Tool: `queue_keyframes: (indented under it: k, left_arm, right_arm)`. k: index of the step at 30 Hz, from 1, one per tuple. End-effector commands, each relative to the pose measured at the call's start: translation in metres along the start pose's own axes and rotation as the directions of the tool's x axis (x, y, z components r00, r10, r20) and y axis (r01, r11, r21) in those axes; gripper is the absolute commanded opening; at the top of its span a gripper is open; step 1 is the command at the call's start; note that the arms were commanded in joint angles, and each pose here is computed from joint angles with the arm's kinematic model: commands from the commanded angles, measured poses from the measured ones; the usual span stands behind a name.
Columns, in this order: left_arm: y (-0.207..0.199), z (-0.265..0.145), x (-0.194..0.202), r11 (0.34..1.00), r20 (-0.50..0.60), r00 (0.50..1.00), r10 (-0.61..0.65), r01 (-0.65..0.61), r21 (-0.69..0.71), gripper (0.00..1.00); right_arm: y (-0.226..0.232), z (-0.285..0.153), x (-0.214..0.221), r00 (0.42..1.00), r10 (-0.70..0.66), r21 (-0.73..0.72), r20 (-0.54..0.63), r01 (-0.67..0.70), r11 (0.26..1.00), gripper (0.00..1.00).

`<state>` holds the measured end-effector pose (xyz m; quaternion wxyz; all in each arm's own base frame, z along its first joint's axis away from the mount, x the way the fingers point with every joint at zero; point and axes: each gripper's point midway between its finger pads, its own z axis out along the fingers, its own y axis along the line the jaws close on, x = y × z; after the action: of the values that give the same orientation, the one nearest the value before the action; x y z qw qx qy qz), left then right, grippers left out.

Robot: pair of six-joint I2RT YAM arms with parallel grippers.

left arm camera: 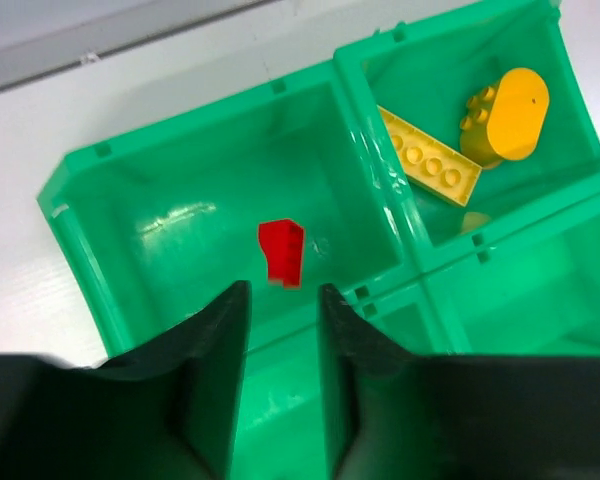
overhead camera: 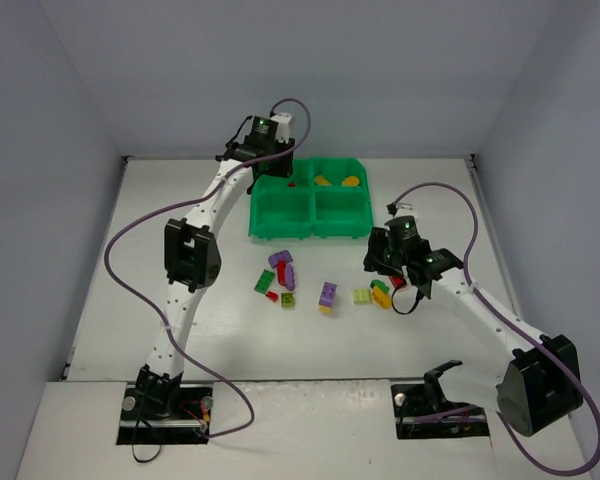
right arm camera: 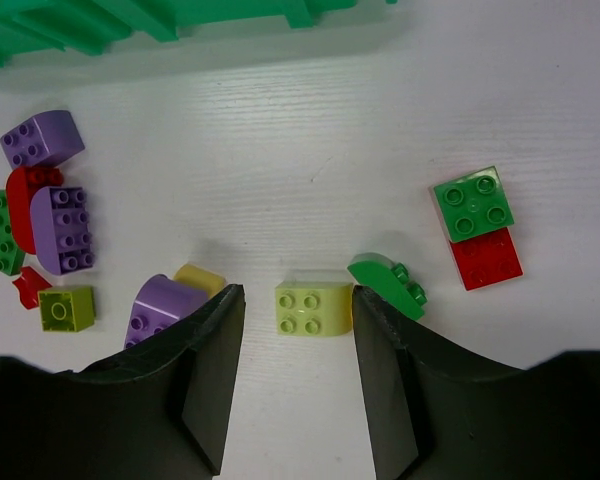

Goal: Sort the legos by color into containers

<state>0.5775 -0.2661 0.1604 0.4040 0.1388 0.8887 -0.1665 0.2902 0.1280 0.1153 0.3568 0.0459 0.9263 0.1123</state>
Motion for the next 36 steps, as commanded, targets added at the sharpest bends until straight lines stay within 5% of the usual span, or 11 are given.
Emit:
queue_keyframes:
  k: [1, 7, 11, 12, 15, 19, 24, 29, 36]
  left_arm:
    - [0.006, -0.021, -0.051, 1.000, 0.152, 0.988, 0.006, -0.004, -0.015, 0.35]
    - [0.007, -0.033, -0.047, 0.999, 0.124, 0.992, -0.017, 0.021, -0.025, 0.45]
    - [-0.002, -0.090, -0.053, 0.998, 0.119, 0.991, -0.053, 0.057, -0.032, 0.44]
    - [0.000, -0.086, -0.021, 0.995, 0.040, 0.995, -0.089, 0.091, -0.049, 0.44]
    - [-0.013, -0.133, -0.009, 0.993, 0.059, 0.992, -0.109, 0.111, -0.041, 0.41]
    - [-0.025, -0.175, 0.075, 0.991, -0.048, 0.991, -0.125, 0.123, -0.052, 0.36]
    - [-0.049, -0.197, 0.142, 0.987, -0.120, 0.980, -0.159, 0.158, -0.023, 0.42]
    - [-0.082, -0.189, 0.184, 0.996, -0.169, 0.984, -0.064, 0.074, 0.054, 0.42]
    - [-0.081, -0.166, 0.212, 0.951, -0.253, 0.923, 0.289, -0.247, 0.184, 0.42]
  right_arm:
    - [0.004, -0.008, -0.011, 0.999, -0.001, -0.027, 0.043, 0.003, 1.000, 0.44]
    - [0.002, -0.010, -0.010, 0.999, -0.003, -0.024, 0.048, 0.004, 1.000, 0.44]
    - [0.002, -0.009, -0.011, 0.999, -0.007, -0.021, 0.048, 0.008, 1.000, 0.44]
    - [0.001, -0.009, -0.011, 0.999, -0.008, -0.016, 0.049, 0.008, 1.000, 0.44]
    - [-0.001, -0.005, -0.010, 0.999, -0.008, -0.003, 0.042, 0.008, 1.000, 0.44]
    - [-0.002, -0.002, -0.009, 0.999, -0.014, 0.004, 0.036, 0.013, 1.000, 0.44]
    - [-0.003, 0.002, -0.008, 0.999, -0.021, 0.008, 0.028, 0.021, 1.000, 0.44]
    - [-0.001, 0.006, -0.005, 1.000, -0.023, 0.001, 0.011, 0.023, 1.000, 0.44]
    - [0.002, 0.005, -0.005, 1.000, -0.016, -0.014, 0.012, 0.016, 1.000, 0.44]
